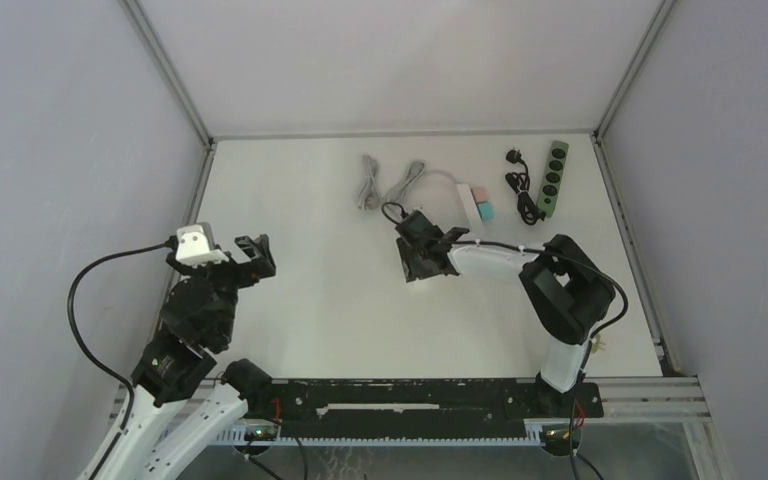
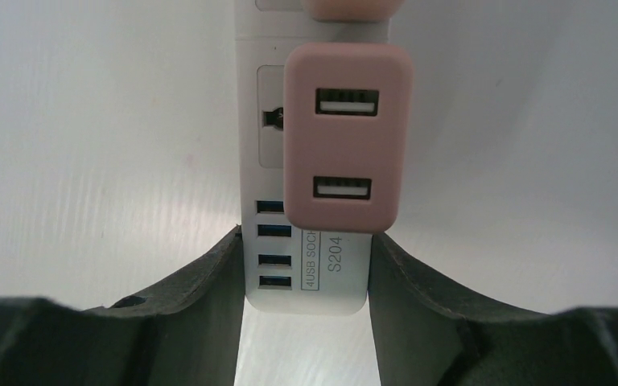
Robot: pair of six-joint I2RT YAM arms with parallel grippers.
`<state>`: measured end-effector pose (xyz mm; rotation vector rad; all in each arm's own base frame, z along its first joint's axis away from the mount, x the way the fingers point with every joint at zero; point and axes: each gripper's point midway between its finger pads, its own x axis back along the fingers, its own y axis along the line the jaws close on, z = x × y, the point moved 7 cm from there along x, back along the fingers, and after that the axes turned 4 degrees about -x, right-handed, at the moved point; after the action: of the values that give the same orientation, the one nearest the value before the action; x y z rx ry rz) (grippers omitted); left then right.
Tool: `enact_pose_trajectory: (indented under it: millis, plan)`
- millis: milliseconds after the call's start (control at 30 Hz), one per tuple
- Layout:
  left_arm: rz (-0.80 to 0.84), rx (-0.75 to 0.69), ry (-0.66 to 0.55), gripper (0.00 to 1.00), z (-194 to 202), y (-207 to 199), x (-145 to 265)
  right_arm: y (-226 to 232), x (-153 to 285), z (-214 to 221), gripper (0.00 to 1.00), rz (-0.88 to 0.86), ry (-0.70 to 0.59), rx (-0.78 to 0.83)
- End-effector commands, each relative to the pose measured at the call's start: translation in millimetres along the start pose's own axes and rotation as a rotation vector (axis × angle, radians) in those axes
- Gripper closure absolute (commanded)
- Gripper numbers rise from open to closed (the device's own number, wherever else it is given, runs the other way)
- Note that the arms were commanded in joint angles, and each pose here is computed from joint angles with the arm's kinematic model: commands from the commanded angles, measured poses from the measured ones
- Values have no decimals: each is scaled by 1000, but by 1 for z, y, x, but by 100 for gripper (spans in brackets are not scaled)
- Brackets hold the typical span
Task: Insert the plug
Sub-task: Move the socket to the center of the board.
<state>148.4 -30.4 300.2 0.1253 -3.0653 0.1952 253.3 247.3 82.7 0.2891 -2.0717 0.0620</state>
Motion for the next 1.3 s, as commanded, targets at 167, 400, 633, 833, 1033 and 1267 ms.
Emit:
enact_pose_trajectory:
  millis: [167,400,633,833,1033,1267]
  plan:
    - [-24,0,-40,0,-3,5,-1,-18,-18,-84,54,-28,-159,-11]
    - [-31,-1,-41,0,-2,6,-1,-18,-25,-104,40,-44,-169,-12]
    - [-27,3,-45,0,-3,7,-1,-18,-2,-108,23,-60,-185,-15]
    - [-30,7,-51,0,-3,8,1,-20,33,-115,15,-88,-236,-15]
    - [-27,11,-55,0,-4,9,2,-51,69,-130,13,-22,-326,-44]
    - [-27,9,-54,0,-3,9,2,-127,81,-147,13,132,-371,-200]
